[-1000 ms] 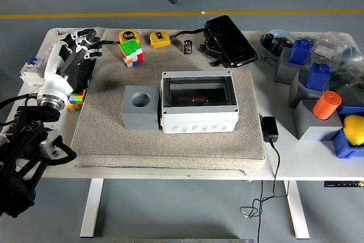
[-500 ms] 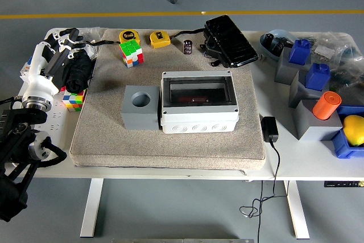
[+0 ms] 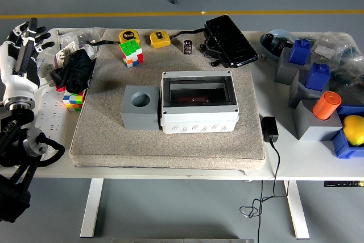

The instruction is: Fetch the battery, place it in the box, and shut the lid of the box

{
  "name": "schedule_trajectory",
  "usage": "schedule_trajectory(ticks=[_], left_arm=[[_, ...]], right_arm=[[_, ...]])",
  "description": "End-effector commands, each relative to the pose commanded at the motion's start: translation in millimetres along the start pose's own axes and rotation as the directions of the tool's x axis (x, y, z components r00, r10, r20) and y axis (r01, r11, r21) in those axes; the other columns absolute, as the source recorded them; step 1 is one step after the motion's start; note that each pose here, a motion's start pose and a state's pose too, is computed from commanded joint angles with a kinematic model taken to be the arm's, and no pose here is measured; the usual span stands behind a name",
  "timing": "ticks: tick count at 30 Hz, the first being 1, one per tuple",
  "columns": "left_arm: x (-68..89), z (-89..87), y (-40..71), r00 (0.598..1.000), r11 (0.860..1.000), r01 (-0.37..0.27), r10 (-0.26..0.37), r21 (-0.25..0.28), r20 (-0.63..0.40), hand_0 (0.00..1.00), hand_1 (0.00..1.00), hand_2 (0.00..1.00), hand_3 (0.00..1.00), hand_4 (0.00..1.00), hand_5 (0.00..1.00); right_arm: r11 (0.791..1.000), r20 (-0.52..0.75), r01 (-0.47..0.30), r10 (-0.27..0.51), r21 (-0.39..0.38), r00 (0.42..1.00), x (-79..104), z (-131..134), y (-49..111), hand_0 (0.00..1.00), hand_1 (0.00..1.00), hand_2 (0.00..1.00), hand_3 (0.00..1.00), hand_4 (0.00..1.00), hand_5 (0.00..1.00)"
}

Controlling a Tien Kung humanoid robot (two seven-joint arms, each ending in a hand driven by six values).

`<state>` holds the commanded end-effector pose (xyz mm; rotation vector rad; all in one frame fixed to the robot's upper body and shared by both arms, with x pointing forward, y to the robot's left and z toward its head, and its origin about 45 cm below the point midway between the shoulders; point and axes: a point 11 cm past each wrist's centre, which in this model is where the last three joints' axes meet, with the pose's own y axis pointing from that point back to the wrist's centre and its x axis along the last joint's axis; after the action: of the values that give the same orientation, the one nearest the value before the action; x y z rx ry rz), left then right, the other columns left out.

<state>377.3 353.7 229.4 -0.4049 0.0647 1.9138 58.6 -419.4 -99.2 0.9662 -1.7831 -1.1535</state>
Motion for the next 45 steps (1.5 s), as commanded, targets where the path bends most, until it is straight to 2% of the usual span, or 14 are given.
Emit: schedule_trajectory(ticks=[4,7,11,14,18,23,26,31,34,38,40,41,43,45], left_arm=[[3.5,3.1,0.5,0.999,0.998,-0.051,0.050,-0.035,-0.017,0.391,0.502,0.501,0.540,0.917,0.440],[2.7,1.3,0.9,0.999,0.999,-0.045,0.045,-0.023,-0.011,0.397,0.502,0.504,0.538,0.923,0.443],[-5.5,-3.0,1.1,0.999,0.999,0.035,-0.036,0.022,0.023,0.397,0.502,0.504,0.538,0.923,0.443],[-14.0,-6.1,2.7,0.993,0.993,0.107,-0.110,0.056,0.049,0.392,0.497,0.502,0.537,0.933,0.450],[-29.1,-14.5,9.3,0.970,0.970,0.214,-0.225,0.115,0.089,0.392,0.497,0.502,0.537,0.933,0.450],[-48.3,-33.6,25.6,0.920,0.921,0.335,-0.366,0.200,0.142,0.394,0.489,0.503,0.538,0.917,0.424],[-55.3,-43.4,35.0,0.898,0.892,0.380,-0.419,0.243,0.132,0.401,0.487,0.504,0.543,0.908,0.404],[-67.8,-56.4,51.9,0.850,0.832,0.461,-0.514,0.309,0.115,0.405,0.487,0.511,0.548,0.915,0.401],[-72.8,-57.6,58.7,0.830,0.808,0.490,-0.547,0.327,0.109,0.405,0.487,0.511,0.548,0.915,0.401],[-75.0,-56.7,67.1,0.811,0.785,0.515,-0.576,0.344,0.101,0.405,0.489,0.511,0.546,0.914,0.401],[-74.2,-56.0,68.5,0.804,0.781,0.518,-0.584,0.348,0.113,0.405,0.489,0.511,0.546,0.914,0.401],[-73.0,-55.8,67.3,0.808,0.787,0.512,-0.577,0.345,0.117,0.405,0.489,0.511,0.546,0.914,0.401],[-70.8,-55.3,64.0,0.826,0.803,0.492,-0.553,0.336,0.110,0.405,0.489,0.511,0.547,0.917,0.397],[-69.6,-54.3,59.4,0.857,0.831,0.460,-0.507,0.312,0.088,0.405,0.489,0.511,0.547,0.917,0.397]], right_arm=[[1.000,0.001,0.000,0.000,-0.001,1.000,0.1,0.6,0.0,0.614,0.633,0.653,0.579,0.973,0.526],[1.000,0.000,0.000,0.000,-0.001,1.000,-0.1,0.6,0.0,0.611,0.633,0.653,0.580,0.973,0.526],[1.000,0.001,0.002,-0.002,0.001,1.000,-0.8,0.0,0.0,0.611,0.633,0.653,0.580,0.973,0.526],[1.000,0.001,0.001,-0.001,0.000,1.000,-0.2,0.6,0.0,0.612,0.633,0.653,0.580,0.973,0.526],[1.000,0.002,0.000,0.000,-0.001,1.000,0.2,1.1,0.0,0.612,0.633,0.653,0.580,0.973,0.526],[1.000,0.005,0.003,-0.003,0.001,1.000,-1.3,0.3,-0.1,0.615,0.633,0.653,0.580,0.973,0.526],[1.000,0.003,0.006,-0.006,0.002,1.000,-2.1,0.1,0.1,0.614,0.633,0.652,0.580,0.973,0.526],[1.000,-0.001,0.017,-0.017,0.009,1.000,-6.5,-1.3,0.6,0.612,0.633,0.653,0.581,0.973,0.526],[1.000,-0.004,0.021,-0.021,0.010,1.000,-8.6,-1.2,0.8,0.612,0.633,0.653,0.581,0.973,0.526],[1.000,-0.010,0.022,-0.022,0.004,1.000,-8.3,1.2,0.7,0.613,0.633,0.654,0.580,0.973,0.526],[1.000,-0.009,0.020,-0.020,0.003,1.000,-7.3,1.3,0.6,0.613,0.633,0.654,0.580,0.973,0.526],[1.000,-0.008,0.018,-0.018,0.002,1.000,-6.4,1.5,0.5,0.613,0.633,0.654,0.580,0.973,0.526],[1.000,-0.007,0.015,-0.015,-0.001,1.000,-5.2,2.2,0.4,0.611,0.633,0.654,0.581,0.973,0.526],[1.000,-0.005,0.013,-0.013,-0.005,1.000,-4.7,3.6,0.2,0.611,0.633,0.654,0.581,0.973,0.526]])
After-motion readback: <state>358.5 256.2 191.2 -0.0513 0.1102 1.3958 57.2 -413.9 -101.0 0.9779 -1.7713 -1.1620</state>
